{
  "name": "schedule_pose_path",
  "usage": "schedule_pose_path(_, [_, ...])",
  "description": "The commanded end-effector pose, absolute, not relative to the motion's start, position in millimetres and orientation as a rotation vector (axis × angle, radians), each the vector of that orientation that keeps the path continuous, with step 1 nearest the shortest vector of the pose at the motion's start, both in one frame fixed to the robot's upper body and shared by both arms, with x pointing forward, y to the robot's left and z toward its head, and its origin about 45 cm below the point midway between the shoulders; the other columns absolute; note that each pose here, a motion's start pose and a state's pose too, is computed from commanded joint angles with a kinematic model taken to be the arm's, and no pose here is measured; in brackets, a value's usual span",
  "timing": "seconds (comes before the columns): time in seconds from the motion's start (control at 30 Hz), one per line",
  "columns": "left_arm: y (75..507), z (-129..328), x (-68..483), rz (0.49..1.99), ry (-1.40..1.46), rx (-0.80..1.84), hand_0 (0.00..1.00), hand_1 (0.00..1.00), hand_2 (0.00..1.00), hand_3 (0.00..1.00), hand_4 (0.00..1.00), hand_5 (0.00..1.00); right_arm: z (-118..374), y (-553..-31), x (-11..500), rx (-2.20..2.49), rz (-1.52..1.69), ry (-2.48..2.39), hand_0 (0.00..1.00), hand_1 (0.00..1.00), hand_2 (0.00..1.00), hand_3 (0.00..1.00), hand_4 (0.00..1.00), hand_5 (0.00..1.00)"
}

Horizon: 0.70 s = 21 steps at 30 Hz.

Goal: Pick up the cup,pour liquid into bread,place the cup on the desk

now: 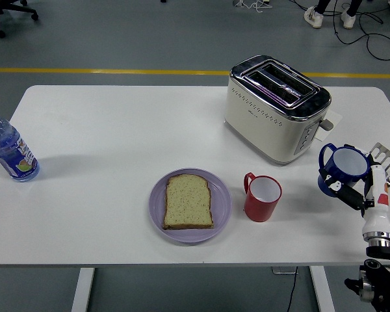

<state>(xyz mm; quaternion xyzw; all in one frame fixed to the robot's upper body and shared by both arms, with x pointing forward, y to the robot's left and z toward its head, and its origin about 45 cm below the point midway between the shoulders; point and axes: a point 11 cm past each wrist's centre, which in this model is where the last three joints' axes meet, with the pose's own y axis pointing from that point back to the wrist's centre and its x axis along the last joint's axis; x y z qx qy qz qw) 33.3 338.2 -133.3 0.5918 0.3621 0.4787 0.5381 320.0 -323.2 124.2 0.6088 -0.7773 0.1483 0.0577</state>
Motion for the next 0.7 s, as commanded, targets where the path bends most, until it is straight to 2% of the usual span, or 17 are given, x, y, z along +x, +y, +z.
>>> schedule_pose_path(0.37, [337.8,-133.5,32.6,1.137,0.863,1.409,0.642,0.649,0.661,0.561,0.329,0.839,97.0,-318.5,315.9,1.81,0.344,-2.323,0.428,0.388,0.545,0.561,0.642,0.002])
schedule_pose_path(0.7, [337.7,-133.4,33.8,1.137,0.861,1.408,0.64,0.649,0.663,0.56,0.329,0.84,84.8,-315.6,315.8,1.797,0.318,-2.287,0.478,0.398,0.547,0.564,0.661,0.002])
